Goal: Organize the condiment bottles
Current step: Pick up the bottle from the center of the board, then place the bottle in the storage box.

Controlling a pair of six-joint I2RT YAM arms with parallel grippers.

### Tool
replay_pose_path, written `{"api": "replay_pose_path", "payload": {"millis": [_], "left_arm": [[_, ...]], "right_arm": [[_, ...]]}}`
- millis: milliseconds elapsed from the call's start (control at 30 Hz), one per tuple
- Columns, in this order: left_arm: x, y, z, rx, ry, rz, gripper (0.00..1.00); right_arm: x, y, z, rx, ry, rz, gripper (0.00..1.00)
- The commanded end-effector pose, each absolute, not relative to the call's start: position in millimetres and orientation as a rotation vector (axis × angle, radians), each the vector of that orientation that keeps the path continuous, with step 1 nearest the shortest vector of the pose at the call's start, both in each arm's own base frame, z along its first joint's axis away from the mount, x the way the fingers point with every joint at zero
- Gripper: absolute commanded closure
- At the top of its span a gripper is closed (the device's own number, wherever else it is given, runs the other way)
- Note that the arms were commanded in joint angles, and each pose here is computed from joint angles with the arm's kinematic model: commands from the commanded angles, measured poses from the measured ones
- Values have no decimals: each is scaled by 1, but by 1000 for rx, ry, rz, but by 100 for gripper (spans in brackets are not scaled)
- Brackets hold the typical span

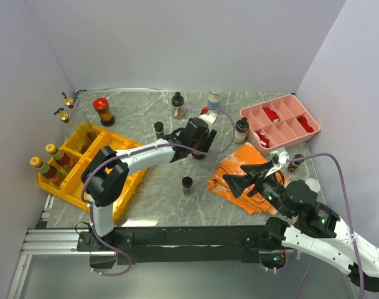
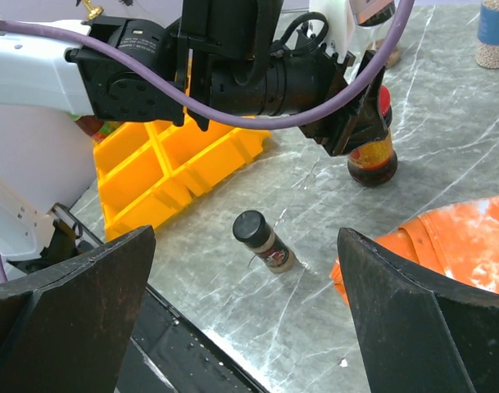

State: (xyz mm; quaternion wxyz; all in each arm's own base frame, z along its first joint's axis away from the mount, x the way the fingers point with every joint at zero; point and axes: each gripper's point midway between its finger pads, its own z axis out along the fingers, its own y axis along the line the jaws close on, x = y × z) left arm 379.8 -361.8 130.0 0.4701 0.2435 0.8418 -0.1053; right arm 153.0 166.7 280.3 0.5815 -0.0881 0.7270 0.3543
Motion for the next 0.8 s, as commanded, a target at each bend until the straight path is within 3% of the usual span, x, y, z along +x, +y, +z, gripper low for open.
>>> {"api": "replay_pose_path", "payload": {"millis": [0, 433, 767], "left_arm": [[380, -352, 183, 512, 1972, -273, 98], [379, -296, 325, 266, 1752, -195, 99], [402, -161, 378, -74, 1685, 6, 99]], "right_arm": [[150, 164, 305, -184, 1625, 881, 0], [145, 167, 310, -187, 1616, 920, 0], [143, 167, 312, -196, 1607, 932, 0]]}}
